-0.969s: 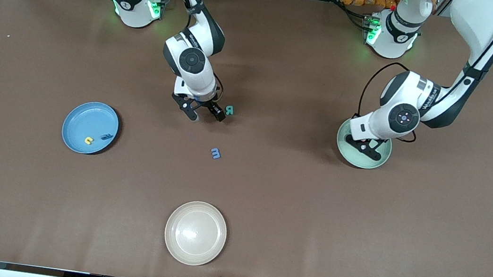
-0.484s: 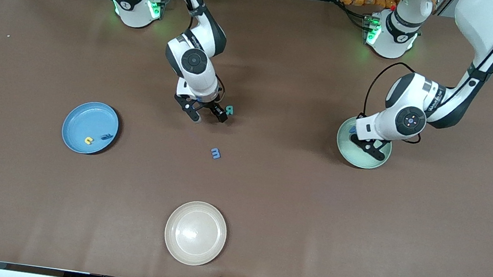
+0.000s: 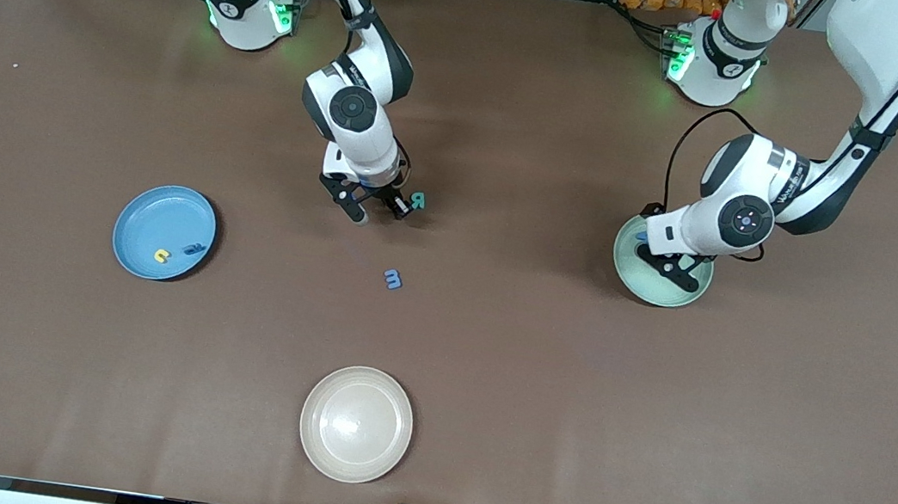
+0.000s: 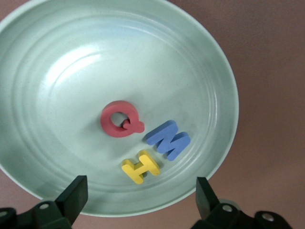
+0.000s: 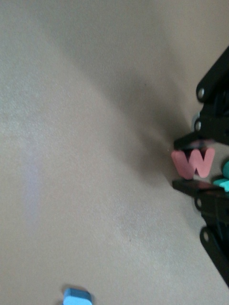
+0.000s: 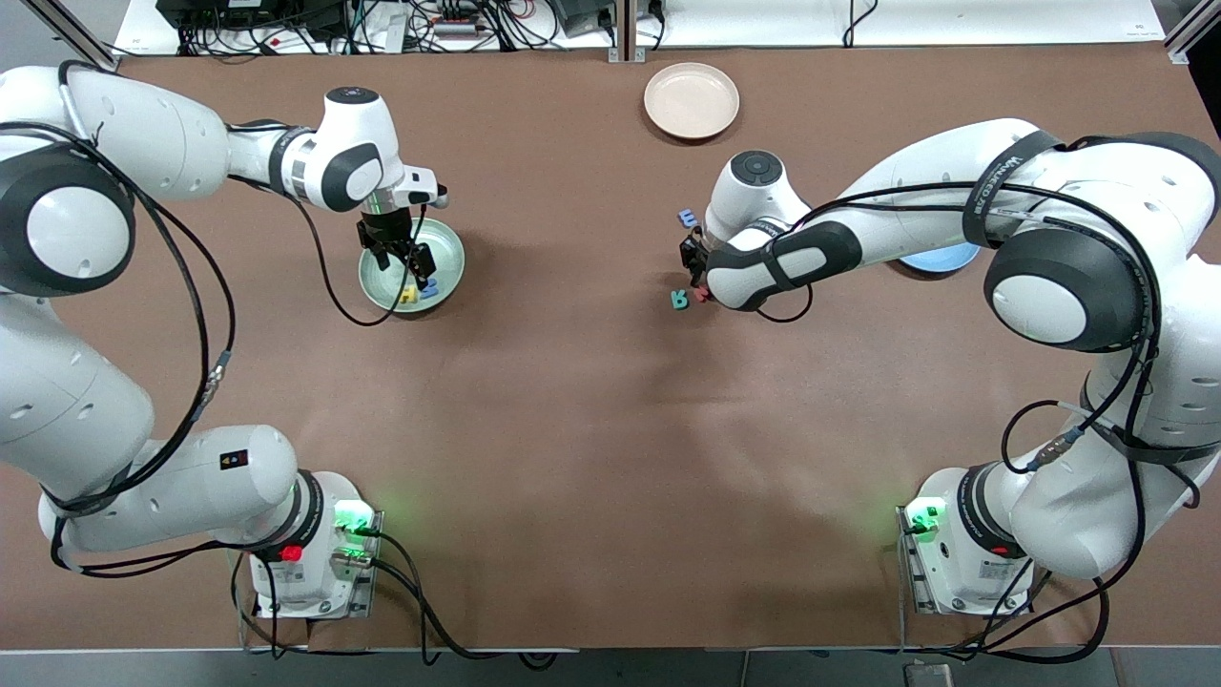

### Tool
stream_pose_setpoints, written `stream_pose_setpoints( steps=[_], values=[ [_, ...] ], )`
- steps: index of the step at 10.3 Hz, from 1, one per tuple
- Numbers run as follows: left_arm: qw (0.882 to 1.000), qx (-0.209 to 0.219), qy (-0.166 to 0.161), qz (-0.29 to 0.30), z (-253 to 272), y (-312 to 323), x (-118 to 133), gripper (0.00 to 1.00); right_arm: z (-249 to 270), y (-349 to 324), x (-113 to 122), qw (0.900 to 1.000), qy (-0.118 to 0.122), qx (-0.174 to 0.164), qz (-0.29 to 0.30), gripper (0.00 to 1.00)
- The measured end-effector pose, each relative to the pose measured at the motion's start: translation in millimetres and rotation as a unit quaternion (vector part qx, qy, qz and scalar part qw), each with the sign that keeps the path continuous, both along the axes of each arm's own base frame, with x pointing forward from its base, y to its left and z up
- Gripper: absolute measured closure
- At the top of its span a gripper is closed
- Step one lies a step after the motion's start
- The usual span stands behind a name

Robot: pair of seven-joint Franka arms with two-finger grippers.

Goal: Sort upper and lower case letters into plates
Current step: 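Grasp the pink w with the right gripper and lift it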

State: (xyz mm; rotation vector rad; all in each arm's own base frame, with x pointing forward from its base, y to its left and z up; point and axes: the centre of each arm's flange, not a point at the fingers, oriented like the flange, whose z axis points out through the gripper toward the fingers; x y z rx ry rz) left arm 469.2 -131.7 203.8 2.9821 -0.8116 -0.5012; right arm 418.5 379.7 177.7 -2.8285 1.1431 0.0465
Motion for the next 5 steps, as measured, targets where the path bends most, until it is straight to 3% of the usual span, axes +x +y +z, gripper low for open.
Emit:
stream_pose_setpoints(
  steps=[5],
  values=[
    [0.998,-0.012,-0.025,0.055,24,-76,-2,0.00,3,1,2,1.000,-0.005,0.002,0.001,0.72]
  ],
)
